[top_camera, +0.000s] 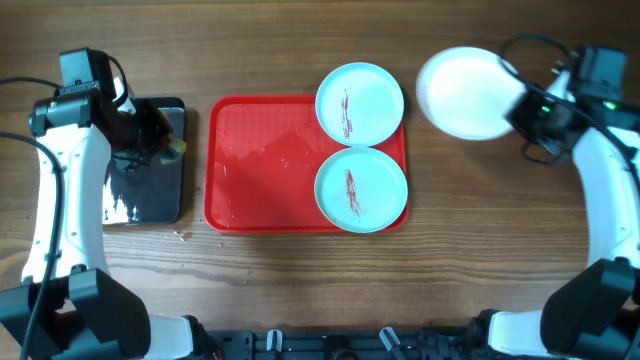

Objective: Clean dirty plates on tray and stack at the side
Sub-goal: 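Carry the white plate right off the tray and set it down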

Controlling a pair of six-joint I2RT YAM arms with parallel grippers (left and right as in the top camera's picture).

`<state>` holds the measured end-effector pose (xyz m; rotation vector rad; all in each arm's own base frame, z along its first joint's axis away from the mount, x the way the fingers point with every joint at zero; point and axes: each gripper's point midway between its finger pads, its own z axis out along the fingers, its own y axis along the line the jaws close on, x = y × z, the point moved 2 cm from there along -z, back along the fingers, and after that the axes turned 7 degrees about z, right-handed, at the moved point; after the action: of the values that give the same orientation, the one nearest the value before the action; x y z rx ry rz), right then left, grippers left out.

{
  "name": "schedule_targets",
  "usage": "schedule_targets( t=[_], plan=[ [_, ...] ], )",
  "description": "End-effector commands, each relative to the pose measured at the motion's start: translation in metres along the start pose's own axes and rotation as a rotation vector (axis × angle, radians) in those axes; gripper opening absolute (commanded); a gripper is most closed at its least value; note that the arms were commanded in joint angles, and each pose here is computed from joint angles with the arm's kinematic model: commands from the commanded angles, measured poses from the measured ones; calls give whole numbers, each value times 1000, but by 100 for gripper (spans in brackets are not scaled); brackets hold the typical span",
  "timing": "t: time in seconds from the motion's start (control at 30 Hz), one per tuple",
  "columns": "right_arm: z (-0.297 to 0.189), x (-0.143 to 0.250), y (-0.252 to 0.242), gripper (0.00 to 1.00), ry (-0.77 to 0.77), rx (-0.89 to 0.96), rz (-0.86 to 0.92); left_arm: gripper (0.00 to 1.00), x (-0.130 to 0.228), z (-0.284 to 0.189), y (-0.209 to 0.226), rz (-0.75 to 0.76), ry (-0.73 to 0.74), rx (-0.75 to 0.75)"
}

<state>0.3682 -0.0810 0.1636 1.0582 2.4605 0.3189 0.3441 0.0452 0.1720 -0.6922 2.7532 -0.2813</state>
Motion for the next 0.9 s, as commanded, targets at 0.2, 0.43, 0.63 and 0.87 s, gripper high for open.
schedule_targets(
  t=[0.2, 0.43, 0.63, 0.87],
  plan=[
    [55, 39, -80, 4, 68, 96, 100, 4, -6, -4, -4, -1, -27, 8],
    [76, 57, -101, 4, 41, 125, 115, 4, -6, -4, -4, -1, -28, 8],
    [79, 51, -92, 23, 14, 71, 67, 4, -6, -4, -4, -1, -28, 9],
    [61, 46, -46, 50, 80, -144, -65, 4, -9, -4, -5, 1, -37, 12]
  ],
)
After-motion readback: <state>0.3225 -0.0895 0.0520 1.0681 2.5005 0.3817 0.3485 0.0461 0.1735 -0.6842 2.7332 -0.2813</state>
